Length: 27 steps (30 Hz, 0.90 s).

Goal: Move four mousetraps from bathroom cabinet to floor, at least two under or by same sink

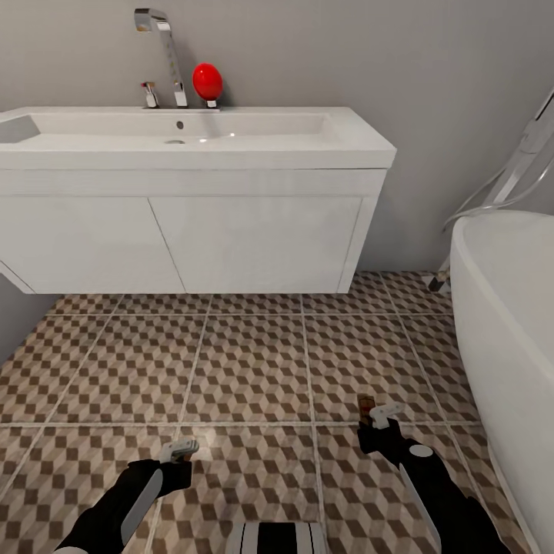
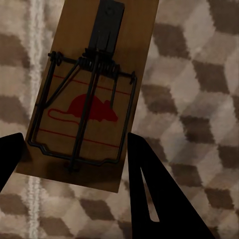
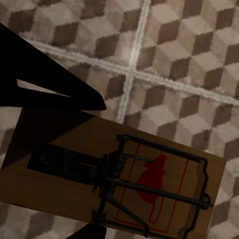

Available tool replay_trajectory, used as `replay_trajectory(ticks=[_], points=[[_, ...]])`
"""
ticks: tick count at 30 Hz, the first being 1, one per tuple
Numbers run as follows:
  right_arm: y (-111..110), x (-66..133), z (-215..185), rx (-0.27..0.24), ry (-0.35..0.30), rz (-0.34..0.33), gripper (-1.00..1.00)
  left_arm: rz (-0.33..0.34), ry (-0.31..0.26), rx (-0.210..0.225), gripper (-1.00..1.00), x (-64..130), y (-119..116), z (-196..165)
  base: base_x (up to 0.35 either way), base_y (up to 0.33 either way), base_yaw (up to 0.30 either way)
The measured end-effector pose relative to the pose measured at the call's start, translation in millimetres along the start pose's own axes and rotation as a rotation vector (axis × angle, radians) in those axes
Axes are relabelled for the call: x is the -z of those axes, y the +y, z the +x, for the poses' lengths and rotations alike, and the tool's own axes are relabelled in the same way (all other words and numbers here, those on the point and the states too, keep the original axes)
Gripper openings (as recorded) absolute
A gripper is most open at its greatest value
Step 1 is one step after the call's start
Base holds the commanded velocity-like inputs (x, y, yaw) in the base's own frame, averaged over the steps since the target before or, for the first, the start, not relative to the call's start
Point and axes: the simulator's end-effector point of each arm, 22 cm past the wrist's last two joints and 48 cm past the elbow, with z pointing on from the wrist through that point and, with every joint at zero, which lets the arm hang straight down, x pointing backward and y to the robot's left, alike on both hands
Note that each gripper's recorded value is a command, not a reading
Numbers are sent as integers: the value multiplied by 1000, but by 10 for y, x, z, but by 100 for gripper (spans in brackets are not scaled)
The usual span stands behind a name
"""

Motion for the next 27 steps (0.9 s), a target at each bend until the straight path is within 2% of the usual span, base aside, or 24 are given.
replay_trajectory(ticks=[7,13,15,19,21,24,27], points=[[2,0,-3,1,-1,0,-100,1,-10,2,-100,8,0,-33,0,0,0],[1,0,-4,-1,-2,0,-100,19,-61,1,-100,100,-84,-260,0,0,0],[4,0,-6,-2,-2,-1,-100,43,-109,-5,-100,218,-218,-484,0,0,0],[27,-3,-11,-3,-4,-4,-100,78,-142,-31,-100,476,-432,-796,0,0,0],[46,-5,-25,-3,-8,-7,-100,76,-172,-50,-100,677,-504,-1032,0,0,0],[54,23,-192,4,-50,-5,-100,51,-268,-61,-100,984,-532,-1410,0,0,0],[54,51,-323,8,-81,1,-100,9,-388,-38,-100,1182,-463,-1722,0,0,0]])
